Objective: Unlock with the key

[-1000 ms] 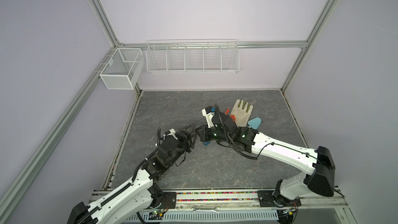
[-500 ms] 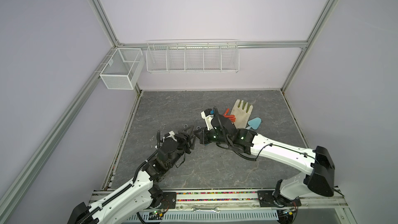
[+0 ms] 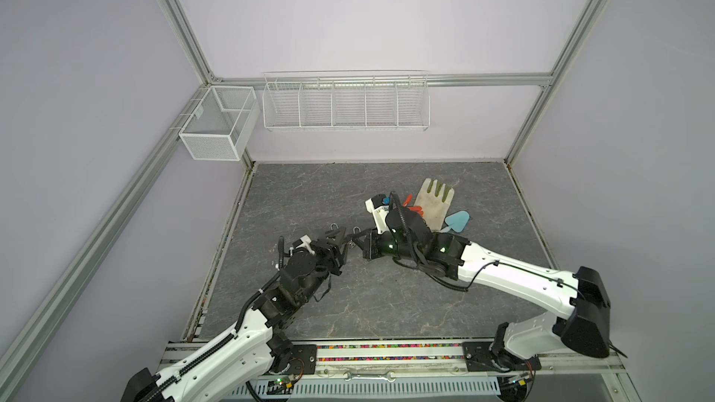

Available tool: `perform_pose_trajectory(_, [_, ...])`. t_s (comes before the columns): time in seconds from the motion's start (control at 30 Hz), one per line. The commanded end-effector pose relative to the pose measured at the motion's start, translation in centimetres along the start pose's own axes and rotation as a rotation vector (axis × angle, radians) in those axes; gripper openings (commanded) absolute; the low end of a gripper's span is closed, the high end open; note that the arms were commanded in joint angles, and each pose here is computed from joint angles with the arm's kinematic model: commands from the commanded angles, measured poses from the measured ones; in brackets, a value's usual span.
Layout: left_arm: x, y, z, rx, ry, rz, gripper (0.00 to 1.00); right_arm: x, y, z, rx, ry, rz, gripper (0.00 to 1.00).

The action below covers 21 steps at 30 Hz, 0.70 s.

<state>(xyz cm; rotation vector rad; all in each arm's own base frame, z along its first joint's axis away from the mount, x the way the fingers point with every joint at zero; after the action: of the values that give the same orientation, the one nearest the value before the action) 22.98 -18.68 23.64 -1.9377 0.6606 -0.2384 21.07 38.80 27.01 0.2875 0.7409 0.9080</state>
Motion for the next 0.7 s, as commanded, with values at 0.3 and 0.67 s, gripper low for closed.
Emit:
perform_pose_trajectory(0.3, [-0.2,-0.3,0.0,-0.013,-0.002,-0.018,0.1,-0.5,0.3,0.4,-0.003,-0.029,0.01,0.07])
perform_pose_trajectory(0.67, [-0.1,-1.1,-0.2,0.04,-0.011,-0.019,0.0,-1.5,0.4,1.1,-0.045,-0.047,-0.006,0.07])
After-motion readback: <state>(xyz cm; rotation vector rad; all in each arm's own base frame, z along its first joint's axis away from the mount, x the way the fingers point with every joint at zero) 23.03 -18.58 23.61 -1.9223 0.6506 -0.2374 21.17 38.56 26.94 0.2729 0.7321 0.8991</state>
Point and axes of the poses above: each gripper's point midway between its finger pads, its own x axis out along the fingers, its own y axis along the line the jaws close on, z = x × y, the point moved 2 cm from there along -x, back along the fingers, and after that the axes turned 9 degrees about -x, right-handed, at the moved point
